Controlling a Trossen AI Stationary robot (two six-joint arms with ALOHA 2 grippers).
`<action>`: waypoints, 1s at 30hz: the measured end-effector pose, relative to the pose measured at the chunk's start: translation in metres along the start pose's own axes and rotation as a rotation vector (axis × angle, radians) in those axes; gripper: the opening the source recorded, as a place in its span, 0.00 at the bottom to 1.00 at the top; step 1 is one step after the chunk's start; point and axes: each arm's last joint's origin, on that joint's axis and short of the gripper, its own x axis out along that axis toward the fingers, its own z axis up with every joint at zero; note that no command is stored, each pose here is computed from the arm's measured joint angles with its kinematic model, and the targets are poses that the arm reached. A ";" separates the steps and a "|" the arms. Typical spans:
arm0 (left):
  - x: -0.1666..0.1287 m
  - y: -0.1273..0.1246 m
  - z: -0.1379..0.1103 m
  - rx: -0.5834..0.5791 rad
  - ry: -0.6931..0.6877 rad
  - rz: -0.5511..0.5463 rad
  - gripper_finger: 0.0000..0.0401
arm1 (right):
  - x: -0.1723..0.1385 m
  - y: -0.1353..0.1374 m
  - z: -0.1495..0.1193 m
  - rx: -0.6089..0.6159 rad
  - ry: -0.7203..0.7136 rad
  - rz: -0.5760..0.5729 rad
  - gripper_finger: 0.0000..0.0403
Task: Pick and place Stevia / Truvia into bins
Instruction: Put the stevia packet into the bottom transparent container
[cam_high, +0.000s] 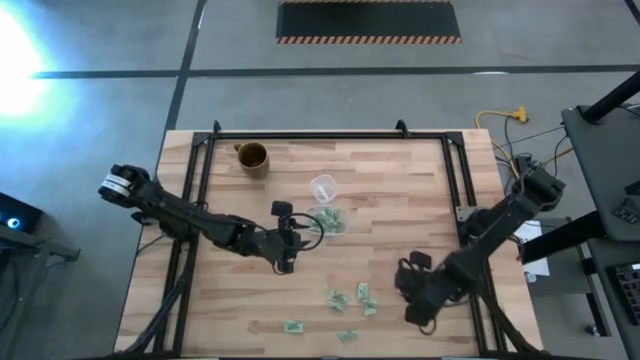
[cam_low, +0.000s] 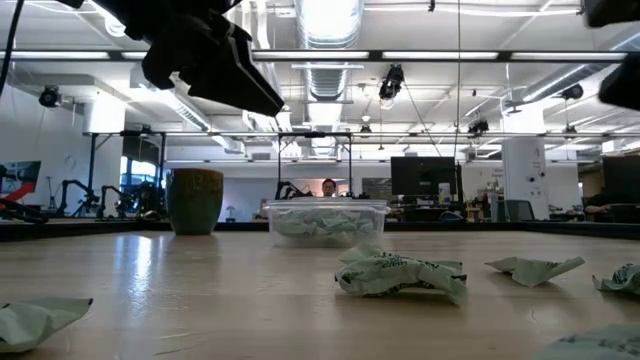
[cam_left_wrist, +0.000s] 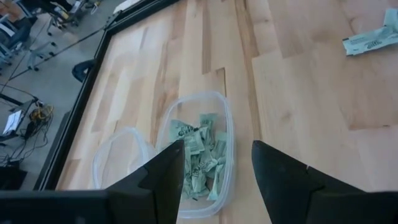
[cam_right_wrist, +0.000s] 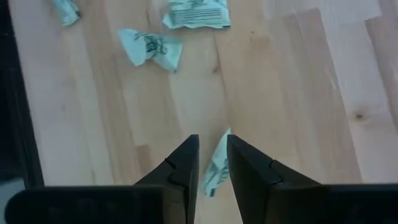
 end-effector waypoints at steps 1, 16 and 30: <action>0.000 0.000 0.000 0.000 0.000 0.000 0.43 | -0.001 0.003 -0.004 -0.003 -0.018 -0.005 0.18; -0.001 -0.004 -0.001 -0.041 0.006 -0.012 0.43 | 0.018 0.021 -0.039 -0.123 -0.198 -0.154 0.21; -0.001 -0.005 -0.002 -0.036 0.012 -0.014 0.43 | 0.044 0.021 -0.050 -0.069 -0.113 -0.217 0.37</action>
